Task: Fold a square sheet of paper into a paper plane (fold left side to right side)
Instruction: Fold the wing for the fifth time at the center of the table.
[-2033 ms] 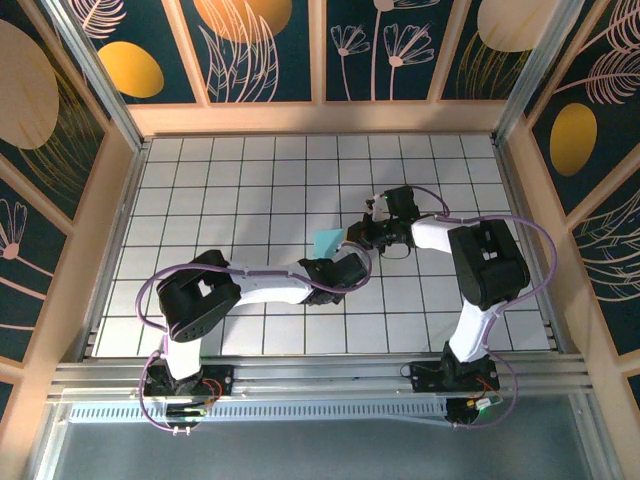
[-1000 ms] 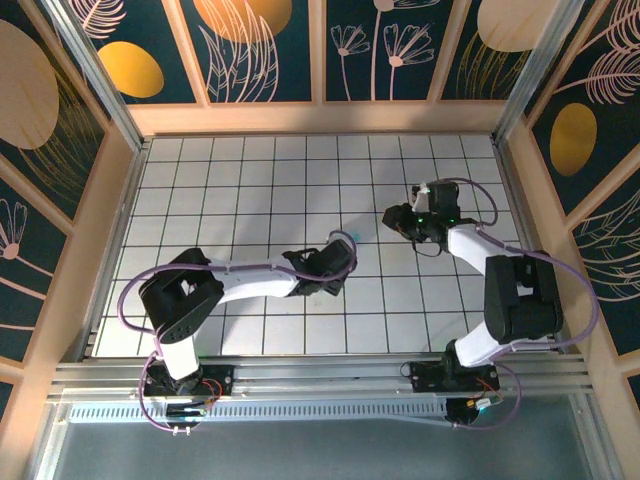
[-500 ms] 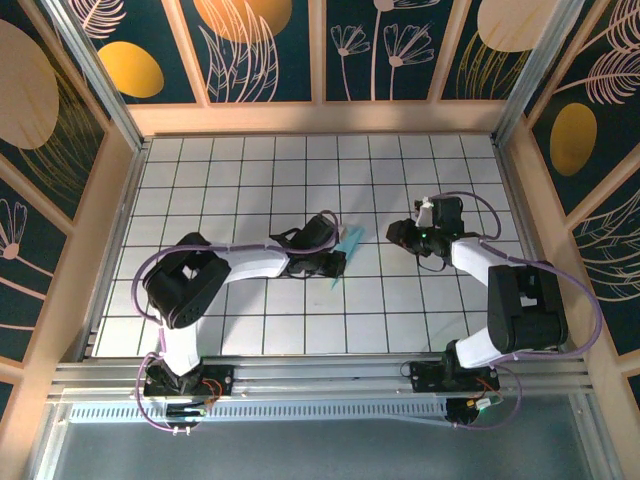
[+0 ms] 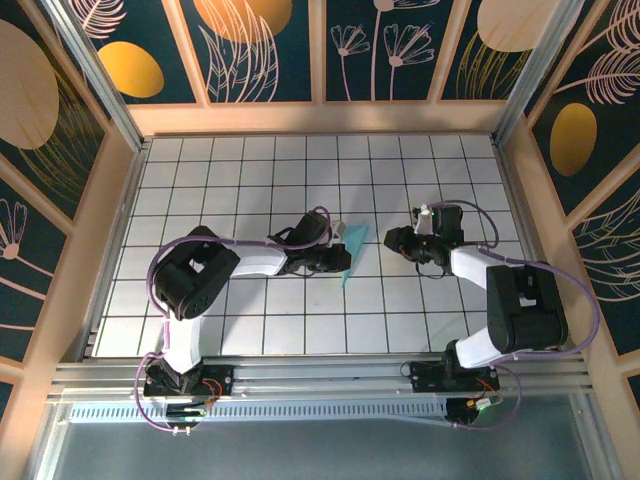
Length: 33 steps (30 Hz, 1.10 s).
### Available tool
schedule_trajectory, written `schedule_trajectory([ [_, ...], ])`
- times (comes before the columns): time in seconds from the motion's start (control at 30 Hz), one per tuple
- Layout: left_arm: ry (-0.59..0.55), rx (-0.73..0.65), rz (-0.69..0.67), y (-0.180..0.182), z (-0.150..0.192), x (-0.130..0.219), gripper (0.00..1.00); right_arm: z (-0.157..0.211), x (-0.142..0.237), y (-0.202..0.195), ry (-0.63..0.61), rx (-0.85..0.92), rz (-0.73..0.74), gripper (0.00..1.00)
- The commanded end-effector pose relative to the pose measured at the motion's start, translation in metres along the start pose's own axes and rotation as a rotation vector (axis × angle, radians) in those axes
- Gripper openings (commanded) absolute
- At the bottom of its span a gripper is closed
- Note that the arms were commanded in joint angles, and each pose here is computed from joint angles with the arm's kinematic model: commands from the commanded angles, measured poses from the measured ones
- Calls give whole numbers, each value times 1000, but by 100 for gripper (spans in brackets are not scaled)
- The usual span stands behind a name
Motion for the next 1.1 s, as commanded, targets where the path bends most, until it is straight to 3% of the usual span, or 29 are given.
schedule_trajectory([
  [0.0,7,61,61,6,-1,-4,0,-2,-2,6,-28,-17,-53,34],
  [1.07,19,186,179,23,1,-13,0,-3,-67,27,34,-112,42,34],
])
Point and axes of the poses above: each hand's point on the last joint's axis, 136 mm out from that joint toward the fingers, its own x axis back along the fingers, its own y axis along the line the jaws close on, z = x × y, the point moved 9 cm from there along x, back along the fingers, and after that the axes turned 11 degrees about x, right-handed, at the moved point
